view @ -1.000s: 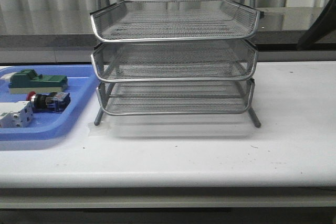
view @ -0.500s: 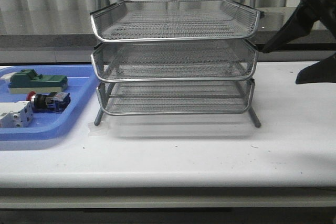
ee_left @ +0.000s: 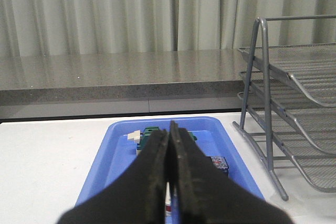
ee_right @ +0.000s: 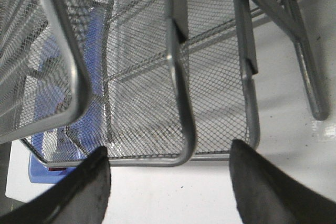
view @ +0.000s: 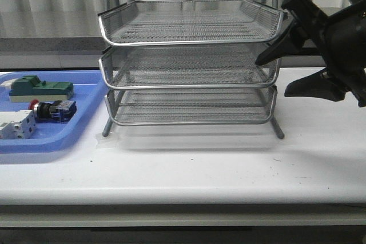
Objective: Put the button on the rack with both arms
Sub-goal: 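Reach the right gripper to the middle wire tray's front edge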
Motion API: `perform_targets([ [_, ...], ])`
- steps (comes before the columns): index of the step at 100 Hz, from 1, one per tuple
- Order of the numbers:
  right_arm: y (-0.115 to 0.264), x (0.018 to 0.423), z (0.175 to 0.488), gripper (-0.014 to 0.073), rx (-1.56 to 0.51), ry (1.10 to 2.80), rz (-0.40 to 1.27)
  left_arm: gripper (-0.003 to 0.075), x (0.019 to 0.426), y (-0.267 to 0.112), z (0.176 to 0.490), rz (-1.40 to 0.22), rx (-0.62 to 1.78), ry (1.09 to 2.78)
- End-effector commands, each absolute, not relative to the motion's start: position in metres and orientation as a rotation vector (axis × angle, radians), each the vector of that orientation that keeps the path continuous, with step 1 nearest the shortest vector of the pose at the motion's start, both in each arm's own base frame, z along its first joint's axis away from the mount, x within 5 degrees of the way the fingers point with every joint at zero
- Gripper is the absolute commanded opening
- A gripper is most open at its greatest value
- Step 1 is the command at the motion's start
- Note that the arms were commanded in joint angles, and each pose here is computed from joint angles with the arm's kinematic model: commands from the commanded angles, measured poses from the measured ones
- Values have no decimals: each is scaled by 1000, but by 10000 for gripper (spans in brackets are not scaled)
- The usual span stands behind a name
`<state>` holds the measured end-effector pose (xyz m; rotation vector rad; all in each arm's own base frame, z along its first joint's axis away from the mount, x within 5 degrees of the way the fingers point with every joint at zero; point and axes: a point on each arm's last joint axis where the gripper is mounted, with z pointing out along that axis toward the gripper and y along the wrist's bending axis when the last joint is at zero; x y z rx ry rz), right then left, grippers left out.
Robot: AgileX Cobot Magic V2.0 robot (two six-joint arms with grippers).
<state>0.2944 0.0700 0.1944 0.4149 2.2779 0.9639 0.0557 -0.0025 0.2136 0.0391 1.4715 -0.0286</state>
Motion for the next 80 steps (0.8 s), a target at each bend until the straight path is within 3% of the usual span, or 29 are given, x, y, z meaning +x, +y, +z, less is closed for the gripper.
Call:
perform_targets([
  [1, 76, 303, 213, 495, 384, 2184, 1070, -20, 54, -3, 207, -49, 38, 1402],
  [48, 81, 327, 204, 484, 369, 2190, 1126, -20, 54, -3, 207, -49, 38, 1402],
  [80, 83, 329, 195, 210, 373, 2214, 1141, -20, 54, -3, 207, -49, 38, 1402],
])
